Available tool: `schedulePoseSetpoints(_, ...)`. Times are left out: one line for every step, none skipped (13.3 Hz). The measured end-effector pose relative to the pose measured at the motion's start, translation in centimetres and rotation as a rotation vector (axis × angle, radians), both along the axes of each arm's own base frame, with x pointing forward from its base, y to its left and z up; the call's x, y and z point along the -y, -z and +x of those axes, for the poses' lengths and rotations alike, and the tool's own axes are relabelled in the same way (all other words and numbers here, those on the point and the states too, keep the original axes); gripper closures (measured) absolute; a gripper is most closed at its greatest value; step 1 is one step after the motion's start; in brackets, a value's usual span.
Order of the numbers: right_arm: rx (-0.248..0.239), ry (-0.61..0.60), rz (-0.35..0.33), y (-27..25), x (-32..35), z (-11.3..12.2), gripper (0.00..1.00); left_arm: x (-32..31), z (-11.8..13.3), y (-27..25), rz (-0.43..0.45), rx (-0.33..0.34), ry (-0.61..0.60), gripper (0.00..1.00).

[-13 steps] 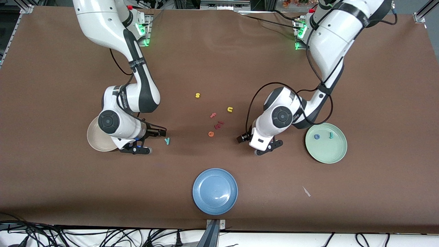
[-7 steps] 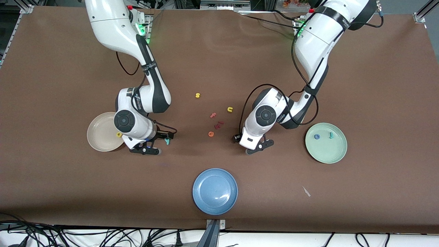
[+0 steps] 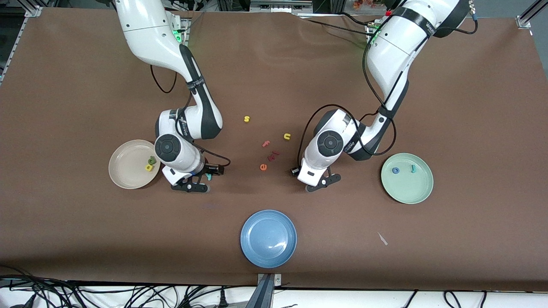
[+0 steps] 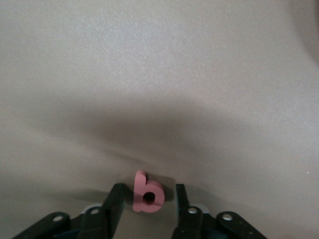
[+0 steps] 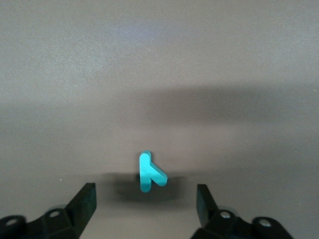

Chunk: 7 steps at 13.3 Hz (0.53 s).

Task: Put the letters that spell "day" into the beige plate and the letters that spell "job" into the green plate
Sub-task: 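Grasp the pink b with the left gripper while the right gripper grasps cyan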

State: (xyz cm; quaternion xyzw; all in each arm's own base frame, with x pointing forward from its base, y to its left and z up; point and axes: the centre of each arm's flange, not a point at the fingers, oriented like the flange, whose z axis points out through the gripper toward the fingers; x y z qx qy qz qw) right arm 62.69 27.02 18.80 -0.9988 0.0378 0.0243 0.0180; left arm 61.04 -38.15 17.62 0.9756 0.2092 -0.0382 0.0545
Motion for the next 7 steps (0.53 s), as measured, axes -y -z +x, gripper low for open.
schedulePoseSetpoints(0.000,0.000,-0.003,0.33,0.03,-0.02,0.12,-0.13,0.10,0.00,0.004,0.003,0.002,0.66)
schedulePoseSetpoints(0.000,0.000,-0.005,0.55,0.07,-0.03,0.15,-0.23,0.16,0.01,0.013,0.011,0.011,0.66)
schedulePoseSetpoints(-0.001,0.000,-0.006,0.68,0.08,-0.05,0.15,-0.24,0.18,0.00,0.023,0.019,0.022,0.71)
schedulePoseSetpoints(-0.001,0.000,-0.007,0.74,0.10,-0.06,0.20,-0.21,0.19,-0.03,0.026,0.022,0.026,0.74)
schedulePoseSetpoints(-0.001,0.000,-0.007,0.75,0.09,-0.05,0.21,-0.20,0.19,-0.04,0.027,0.023,0.028,0.74)
schedulePoseSetpoints(-0.001,0.000,-0.007,0.75,0.09,-0.05,0.28,-0.19,0.18,-0.04,0.027,0.023,0.028,0.74)
schedulePoseSetpoints(-0.001,0.000,-0.007,0.77,0.10,-0.05,0.34,-0.18,0.19,-0.06,0.027,0.023,0.028,0.74)
